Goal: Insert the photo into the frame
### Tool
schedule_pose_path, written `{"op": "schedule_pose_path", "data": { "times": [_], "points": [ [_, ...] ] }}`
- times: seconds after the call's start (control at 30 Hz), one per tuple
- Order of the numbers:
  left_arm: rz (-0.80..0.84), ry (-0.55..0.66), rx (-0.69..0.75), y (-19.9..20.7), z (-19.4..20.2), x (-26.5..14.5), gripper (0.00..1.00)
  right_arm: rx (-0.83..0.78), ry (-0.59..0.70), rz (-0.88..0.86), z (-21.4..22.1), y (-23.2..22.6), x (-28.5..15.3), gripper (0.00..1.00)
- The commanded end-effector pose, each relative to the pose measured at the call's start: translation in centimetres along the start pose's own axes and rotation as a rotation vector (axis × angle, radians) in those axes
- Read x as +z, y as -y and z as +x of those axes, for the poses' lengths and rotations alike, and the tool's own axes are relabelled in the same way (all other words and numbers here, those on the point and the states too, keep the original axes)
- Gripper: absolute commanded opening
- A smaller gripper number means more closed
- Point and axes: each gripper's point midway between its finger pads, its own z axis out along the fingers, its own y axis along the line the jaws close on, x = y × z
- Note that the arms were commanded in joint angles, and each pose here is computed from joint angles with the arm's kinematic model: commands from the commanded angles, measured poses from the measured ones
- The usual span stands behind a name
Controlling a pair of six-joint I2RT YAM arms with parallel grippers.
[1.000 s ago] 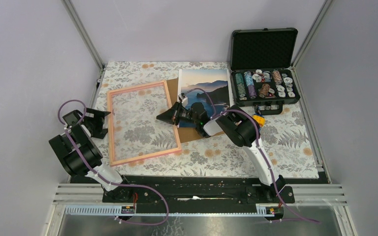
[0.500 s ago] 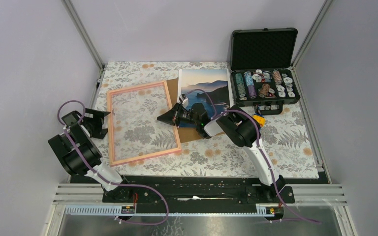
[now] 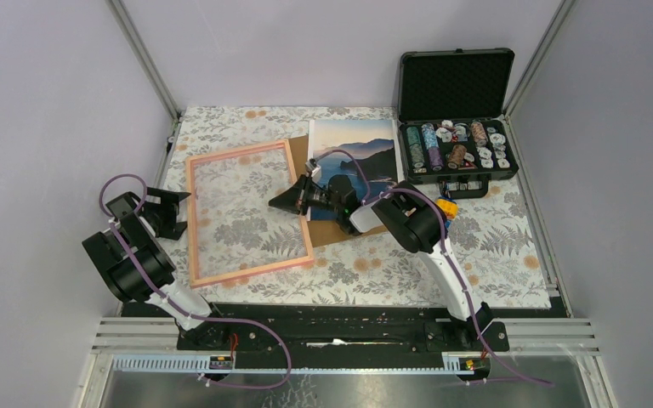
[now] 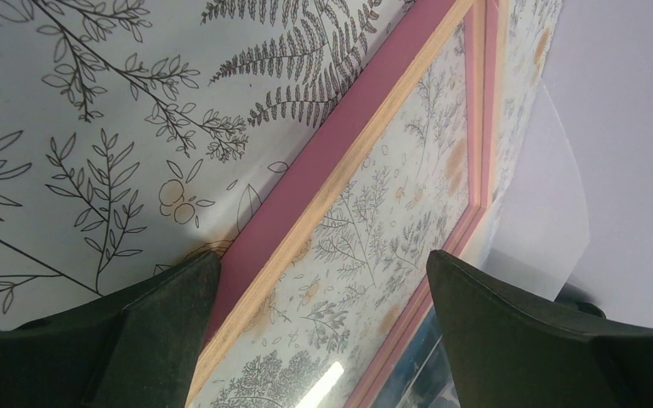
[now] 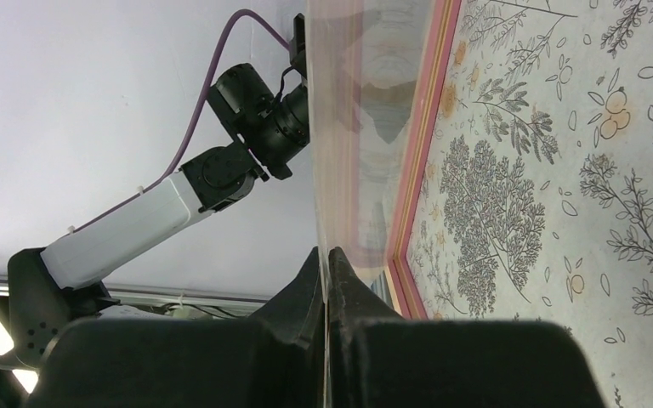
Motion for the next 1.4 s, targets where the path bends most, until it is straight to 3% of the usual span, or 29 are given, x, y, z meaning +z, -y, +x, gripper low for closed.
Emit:
{"op": "schedule_pose_path", "data": {
  "times": [0.0, 0.57, 1.03, 1.27, 1.37],
  "points": [
    [-0.119, -0.102, -0.072, -3.9, 3.2, 0.5, 0.99, -0.05, -0.093, -0.031, 1.7, -0.3, 0.2, 0.0],
    [-0.115, -0.097, -0.071, -3.8, 3.4, 0.3, 0.99, -0.089, -0.037, 0.171, 0.9, 3.0, -0.4, 0.0],
    [-0.108, -0.081, -0.06, -3.4, 3.1, 0.0, 0.99, -0.201, -0.037, 0.338, 0.7, 2.8, -0.9, 0.28],
    [-0.111, -0.05, -0.032, -3.0, 2.4, -0.3, 0.99, -0.268, -0.056, 0.44, 0.4, 3.2, -1.1, 0.54],
    [-0.117, -0.04, -0.018, -2.8, 2.2, -0.5, 0.99, -0.313, -0.063, 0.481, 0.0, 3.4, -1.3, 0.61]
  ]
}}
